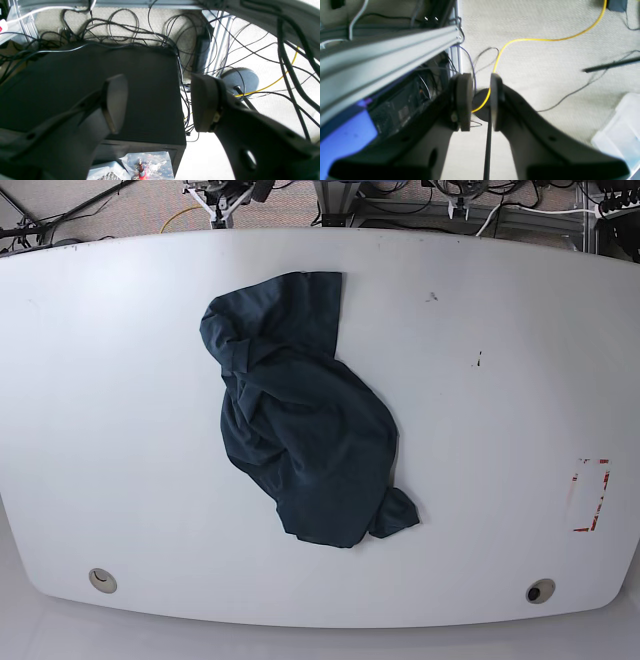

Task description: Fold the T-shirt properly

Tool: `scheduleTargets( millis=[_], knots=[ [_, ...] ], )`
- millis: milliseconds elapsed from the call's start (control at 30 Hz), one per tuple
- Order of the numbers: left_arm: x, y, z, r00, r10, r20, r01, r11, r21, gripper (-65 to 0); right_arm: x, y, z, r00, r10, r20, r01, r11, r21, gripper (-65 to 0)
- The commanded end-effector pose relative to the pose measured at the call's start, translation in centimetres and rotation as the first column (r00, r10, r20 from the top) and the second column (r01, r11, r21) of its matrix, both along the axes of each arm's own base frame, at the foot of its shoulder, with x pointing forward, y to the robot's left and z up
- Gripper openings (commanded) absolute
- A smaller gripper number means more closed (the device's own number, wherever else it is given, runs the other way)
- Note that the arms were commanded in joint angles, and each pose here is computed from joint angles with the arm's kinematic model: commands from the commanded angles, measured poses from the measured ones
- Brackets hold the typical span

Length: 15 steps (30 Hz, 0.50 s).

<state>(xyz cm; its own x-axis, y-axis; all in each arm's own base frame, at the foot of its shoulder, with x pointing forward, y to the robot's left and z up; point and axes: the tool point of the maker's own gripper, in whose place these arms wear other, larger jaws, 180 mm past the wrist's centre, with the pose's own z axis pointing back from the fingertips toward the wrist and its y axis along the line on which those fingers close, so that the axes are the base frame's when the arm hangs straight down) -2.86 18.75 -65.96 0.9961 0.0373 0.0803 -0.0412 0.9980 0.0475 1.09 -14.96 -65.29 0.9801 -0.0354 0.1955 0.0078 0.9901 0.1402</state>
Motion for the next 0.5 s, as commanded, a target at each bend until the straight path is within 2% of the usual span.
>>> scheduleTargets(
  millis=[0, 200, 300, 467],
  knots=[
    [-0.1, 0.4, 0.1, 1.0, -0.003, 0.004, 0.003, 1.0, 0.011, -28.1, -0.6, -0.3, 0.0, 1.0, 0.003, -0.009, -0.003, 1.0, -0.003, -52.0],
    [-0.5, 0.5, 0.1, 1.0, -0.006, 0.007, 0.006, 1.0, 0.011, -28.1, -0.8, -0.2, 0.0, 1.0, 0.002, -0.012, -0.002, 1.0, 0.0, -52.6],
    [0.1, 0.5, 0.4, 0.999, -0.017, 0.05, 0.016, 1.0, 0.014, -28.1, -1.6, -0.2, 0.1, 1.0, -0.005, -0.016, 0.005, 1.0, 0.003, -52.8],
    [0.6, 0.6, 1.4, 0.992, -0.039, 0.124, 0.037, 0.999, 0.019, -28.1, -1.5, 1.1, 0.8, 0.999, -0.012, 0.053, 0.011, 1.0, 0.023, -52.8]
  ],
)
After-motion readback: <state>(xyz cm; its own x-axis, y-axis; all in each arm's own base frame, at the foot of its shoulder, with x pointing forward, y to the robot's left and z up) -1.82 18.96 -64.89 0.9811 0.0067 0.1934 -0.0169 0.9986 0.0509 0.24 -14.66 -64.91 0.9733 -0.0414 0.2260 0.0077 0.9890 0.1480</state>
